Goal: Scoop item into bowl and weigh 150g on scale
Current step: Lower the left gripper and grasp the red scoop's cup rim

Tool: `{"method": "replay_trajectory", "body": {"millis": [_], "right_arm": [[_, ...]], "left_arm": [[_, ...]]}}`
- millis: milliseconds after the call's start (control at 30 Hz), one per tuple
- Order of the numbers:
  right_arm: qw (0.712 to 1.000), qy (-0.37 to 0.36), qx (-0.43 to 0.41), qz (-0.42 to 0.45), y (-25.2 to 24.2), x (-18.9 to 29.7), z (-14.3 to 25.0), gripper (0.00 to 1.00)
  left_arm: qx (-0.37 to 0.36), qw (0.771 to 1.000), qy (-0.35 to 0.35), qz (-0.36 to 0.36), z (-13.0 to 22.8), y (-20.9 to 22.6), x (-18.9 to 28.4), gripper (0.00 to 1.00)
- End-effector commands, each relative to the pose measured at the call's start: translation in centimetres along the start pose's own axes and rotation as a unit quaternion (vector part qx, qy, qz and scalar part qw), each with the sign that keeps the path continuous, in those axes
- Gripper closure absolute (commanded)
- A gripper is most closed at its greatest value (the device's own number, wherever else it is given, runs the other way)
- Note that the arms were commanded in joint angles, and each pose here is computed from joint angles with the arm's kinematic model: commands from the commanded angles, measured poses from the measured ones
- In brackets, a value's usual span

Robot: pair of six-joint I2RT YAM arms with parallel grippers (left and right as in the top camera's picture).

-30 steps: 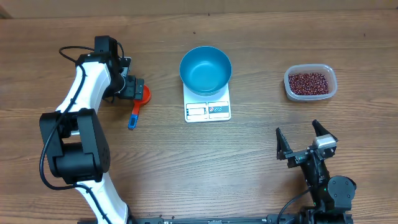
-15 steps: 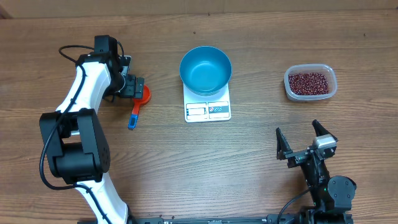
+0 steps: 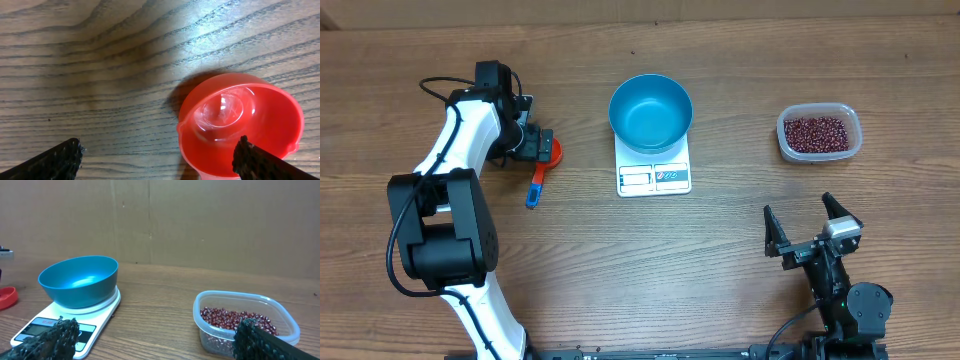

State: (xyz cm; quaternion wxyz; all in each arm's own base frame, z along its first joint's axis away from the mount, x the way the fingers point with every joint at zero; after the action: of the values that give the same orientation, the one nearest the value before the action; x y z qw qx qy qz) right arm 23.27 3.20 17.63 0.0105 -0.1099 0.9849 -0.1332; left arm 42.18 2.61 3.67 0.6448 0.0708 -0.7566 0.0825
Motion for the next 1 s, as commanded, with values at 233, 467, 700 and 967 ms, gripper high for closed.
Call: {"method": "replay_trajectory", "body": {"millis": [233,467,700,967], "right_arm": [[1.0,-0.002,0.002,0.004,-0.1,0.0,0.2,0.0],[1.0,-0.002,0.002,0.004,-0.1,0.0,0.2,0.0],[1.0,-0.002,0.002,0.004,-0.1,0.0,0.2,0.0],[1.0,-0.002,0.002,0.004,-0.1,0.0,0.2,0.0]], "left_arm": [[-0.008,0.999,0.042,-0.017,1.4,0.6,-3.3,0.0],[-0.008,0.999,0.042,-0.016,1.4,0.6,-3.3,0.0],[-0.008,0.999,0.042,-0.016,1.4,0.6,-3.3,0.0],[-0.008,0.999,0.043,-0.015,1.5,0.6,-3.3,0.11]]}}
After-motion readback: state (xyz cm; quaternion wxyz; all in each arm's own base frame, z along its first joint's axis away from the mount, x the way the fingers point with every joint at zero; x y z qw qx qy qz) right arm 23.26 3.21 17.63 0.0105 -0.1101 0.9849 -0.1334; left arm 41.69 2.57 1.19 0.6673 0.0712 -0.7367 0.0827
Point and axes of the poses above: each gripper's point midway between its finger pads, its own x axis back along the fingers, its own y axis along the line the jaws close on, z = x × y, the point moved 1 cm from there along x, back along the fingers, and after that the axes turned 15 degrees about x, right-handed, at the moved point
